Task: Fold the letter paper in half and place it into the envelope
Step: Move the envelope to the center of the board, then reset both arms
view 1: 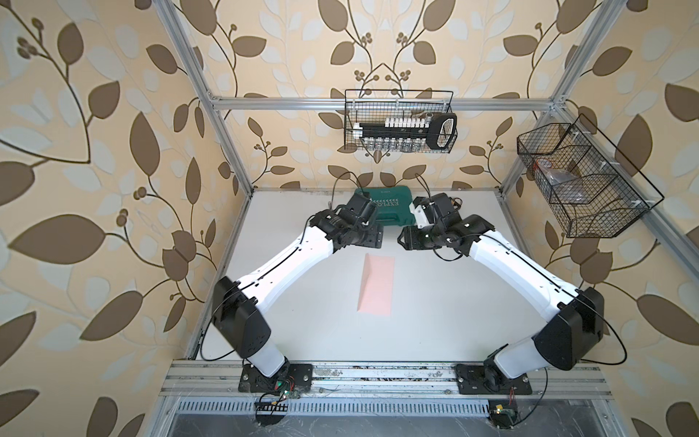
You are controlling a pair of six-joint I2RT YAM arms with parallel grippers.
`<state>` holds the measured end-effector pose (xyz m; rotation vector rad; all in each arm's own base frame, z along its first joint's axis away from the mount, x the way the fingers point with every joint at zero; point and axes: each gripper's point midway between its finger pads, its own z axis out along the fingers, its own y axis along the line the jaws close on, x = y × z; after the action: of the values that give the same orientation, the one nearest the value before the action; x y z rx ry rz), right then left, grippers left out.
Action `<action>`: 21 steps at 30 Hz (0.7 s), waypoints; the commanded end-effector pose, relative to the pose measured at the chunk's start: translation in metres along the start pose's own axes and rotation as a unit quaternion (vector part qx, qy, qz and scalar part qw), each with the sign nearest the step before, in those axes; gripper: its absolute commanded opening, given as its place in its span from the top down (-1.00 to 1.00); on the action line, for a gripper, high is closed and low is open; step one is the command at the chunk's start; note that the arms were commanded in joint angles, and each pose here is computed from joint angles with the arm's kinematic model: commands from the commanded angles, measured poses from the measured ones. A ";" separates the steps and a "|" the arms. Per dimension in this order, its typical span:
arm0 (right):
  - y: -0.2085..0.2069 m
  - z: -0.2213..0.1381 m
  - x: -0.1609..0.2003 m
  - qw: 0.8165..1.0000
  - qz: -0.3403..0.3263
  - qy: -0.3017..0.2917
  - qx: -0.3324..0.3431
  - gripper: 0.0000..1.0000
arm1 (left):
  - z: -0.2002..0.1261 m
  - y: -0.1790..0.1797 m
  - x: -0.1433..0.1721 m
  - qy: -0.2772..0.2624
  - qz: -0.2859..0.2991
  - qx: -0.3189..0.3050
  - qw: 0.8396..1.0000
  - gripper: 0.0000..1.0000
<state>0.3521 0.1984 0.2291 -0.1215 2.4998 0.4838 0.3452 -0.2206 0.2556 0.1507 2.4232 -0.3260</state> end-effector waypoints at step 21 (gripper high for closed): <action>-0.120 -0.078 0.055 0.983 0.005 -0.139 0.123 -0.80 | -0.045 0.237 0.119 -0.141 -0.094 -0.372 0.913 -0.98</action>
<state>0.2845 0.0743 0.2135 0.0630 2.3435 0.2870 0.2614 0.0124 0.1569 -0.4236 2.2054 0.3878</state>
